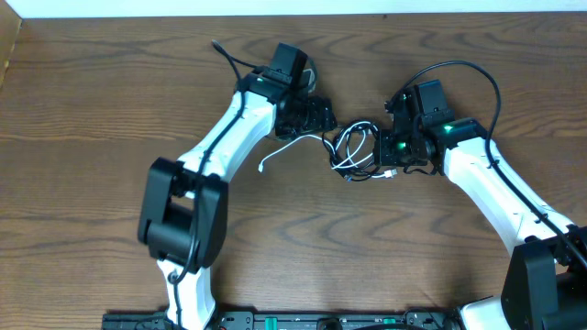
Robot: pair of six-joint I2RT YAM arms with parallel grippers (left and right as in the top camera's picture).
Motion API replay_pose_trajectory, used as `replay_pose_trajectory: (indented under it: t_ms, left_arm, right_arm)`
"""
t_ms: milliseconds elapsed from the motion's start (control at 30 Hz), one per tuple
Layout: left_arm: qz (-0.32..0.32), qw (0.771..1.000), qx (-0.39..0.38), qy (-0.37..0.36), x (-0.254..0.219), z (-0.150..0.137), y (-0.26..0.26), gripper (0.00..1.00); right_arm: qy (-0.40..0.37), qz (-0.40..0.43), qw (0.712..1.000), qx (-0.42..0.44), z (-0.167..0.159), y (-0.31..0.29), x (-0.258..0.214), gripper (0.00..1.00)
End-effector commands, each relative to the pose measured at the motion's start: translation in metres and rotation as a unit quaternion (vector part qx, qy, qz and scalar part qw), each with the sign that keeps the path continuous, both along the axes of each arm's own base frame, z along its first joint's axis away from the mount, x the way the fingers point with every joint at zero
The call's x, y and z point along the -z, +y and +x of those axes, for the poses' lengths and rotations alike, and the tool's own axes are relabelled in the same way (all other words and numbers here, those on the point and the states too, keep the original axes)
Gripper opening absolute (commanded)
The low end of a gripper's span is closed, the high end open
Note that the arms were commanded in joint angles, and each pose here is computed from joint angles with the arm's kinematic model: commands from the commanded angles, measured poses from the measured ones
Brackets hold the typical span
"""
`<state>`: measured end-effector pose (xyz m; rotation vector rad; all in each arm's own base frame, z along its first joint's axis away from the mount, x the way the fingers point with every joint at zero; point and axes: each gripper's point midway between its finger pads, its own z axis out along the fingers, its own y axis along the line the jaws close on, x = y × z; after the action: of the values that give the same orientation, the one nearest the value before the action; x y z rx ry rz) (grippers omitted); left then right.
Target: Untangle cables
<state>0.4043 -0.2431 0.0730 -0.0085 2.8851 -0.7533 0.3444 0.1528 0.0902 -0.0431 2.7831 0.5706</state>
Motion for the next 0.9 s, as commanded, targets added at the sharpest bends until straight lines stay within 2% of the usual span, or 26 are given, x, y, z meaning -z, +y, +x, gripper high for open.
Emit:
replay_pose_trajectory:
  t_ms: [0,133,267,400,733,867]
  left_arm:
    - [0.013,1.0,0.003,0.004,0.019,0.006,0.002,0.77]
    - [0.022,1.0,0.002,0.015,0.041,0.009,0.002,0.75]
    - [0.057,0.998,-0.008,0.021,0.062,0.01,0.013,0.59]
    - [0.076,0.997,-0.012,0.017,0.067,0.012,0.017,0.52]
    - [0.103,0.995,0.0,0.005,0.07,0.006,0.008,0.5]
    - [0.114,0.994,0.005,0.0,0.071,0.004,0.005,0.49]
  right_arm:
    - [0.004,0.015,0.999,-0.029,-0.005,0.008,0.003,0.01]
    - [0.005,0.016,0.999,-0.03,-0.006,0.009,0.002,0.01]
    - [0.005,0.025,0.999,-0.034,-0.006,0.012,0.001,0.01]
    - [0.004,0.04,0.998,-0.042,-0.007,0.017,-0.002,0.01]
    - [-0.022,0.124,0.987,-0.101,-0.011,0.044,-0.029,0.01]
    - [-0.044,0.137,0.985,-0.099,-0.008,0.04,-0.045,0.01]
